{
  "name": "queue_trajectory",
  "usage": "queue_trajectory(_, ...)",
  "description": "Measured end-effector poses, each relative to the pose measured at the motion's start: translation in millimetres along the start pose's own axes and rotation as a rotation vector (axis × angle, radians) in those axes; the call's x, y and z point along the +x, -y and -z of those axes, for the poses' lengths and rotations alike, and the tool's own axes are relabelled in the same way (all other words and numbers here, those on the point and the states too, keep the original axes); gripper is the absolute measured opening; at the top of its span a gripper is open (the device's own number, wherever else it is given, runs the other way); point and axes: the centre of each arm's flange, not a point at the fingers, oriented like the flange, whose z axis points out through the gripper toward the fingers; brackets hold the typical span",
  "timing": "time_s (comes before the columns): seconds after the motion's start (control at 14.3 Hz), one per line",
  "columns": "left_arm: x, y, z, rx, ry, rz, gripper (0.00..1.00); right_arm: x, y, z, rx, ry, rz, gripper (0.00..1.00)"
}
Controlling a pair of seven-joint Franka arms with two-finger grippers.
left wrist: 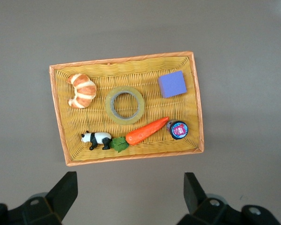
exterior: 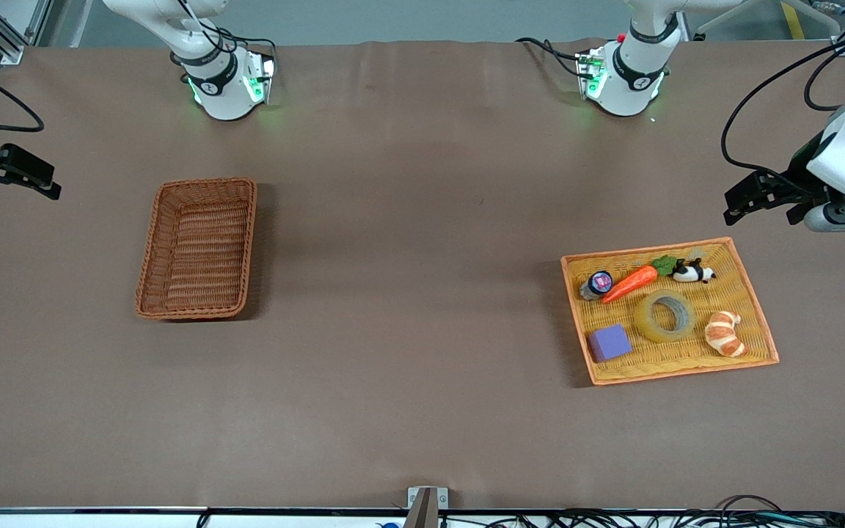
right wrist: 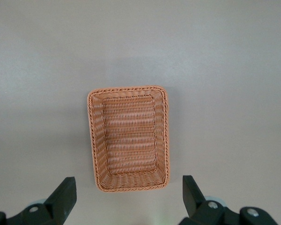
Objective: Move tape to another basket
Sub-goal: 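Move the left gripper toward the tape roll on the yellow tray, then lower the left gripper onto the tape roll and grasp its rim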
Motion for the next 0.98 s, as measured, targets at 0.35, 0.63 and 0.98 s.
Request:
queue_trajectory(0.35, 14, 18, -28, 0.014, 0.040, 0.029, 1.00, 0, 0, 0, 0.000, 0.001, 0.000, 1.00)
queue_trajectory(0.63, 47, 45, -76, 0.021, 0.050, 0.074, 1.00, 0, 0, 0, 0.000, 0.003, 0.000, 1.00)
queue_trajectory(0.98, 86, 67, -184, 0.027, 0.058, 0.104, 1.00, 0, 0, -1, 0.000, 0.005, 0.000, 1.00)
